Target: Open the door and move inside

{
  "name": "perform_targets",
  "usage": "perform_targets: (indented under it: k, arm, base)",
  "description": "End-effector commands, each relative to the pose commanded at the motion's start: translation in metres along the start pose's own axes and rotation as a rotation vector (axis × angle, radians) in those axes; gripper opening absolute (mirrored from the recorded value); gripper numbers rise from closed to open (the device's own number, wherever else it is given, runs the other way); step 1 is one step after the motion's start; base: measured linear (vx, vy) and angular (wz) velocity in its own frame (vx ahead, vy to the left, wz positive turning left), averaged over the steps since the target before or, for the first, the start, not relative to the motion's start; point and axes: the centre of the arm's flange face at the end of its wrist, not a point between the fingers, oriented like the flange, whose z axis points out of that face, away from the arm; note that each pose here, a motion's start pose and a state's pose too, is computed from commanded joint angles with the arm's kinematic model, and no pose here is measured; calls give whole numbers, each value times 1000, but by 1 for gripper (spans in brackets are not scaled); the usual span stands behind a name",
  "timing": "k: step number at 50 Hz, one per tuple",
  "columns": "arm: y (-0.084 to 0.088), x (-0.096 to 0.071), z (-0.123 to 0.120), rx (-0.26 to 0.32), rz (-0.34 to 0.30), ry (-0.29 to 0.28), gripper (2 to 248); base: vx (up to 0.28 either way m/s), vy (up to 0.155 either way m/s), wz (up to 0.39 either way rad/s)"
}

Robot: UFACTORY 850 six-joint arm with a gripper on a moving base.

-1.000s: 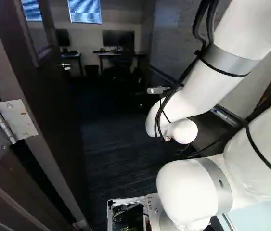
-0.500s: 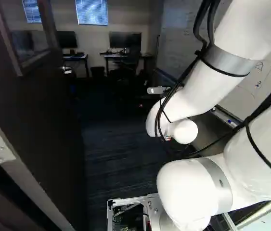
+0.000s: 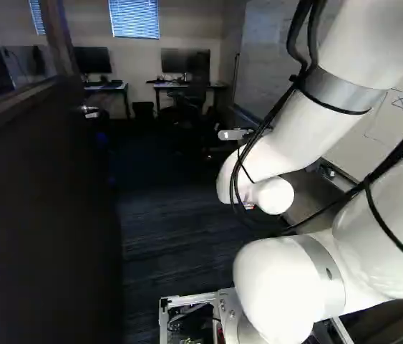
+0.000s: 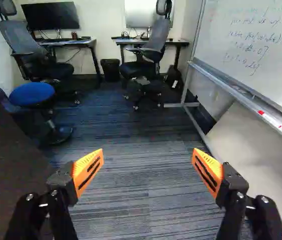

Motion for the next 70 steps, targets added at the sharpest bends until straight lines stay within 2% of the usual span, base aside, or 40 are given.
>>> perform_targets:
  k: [70]
  arm:
    - [0, 0, 0, 0, 0, 0, 247]
  base:
    - [238, -2, -8]
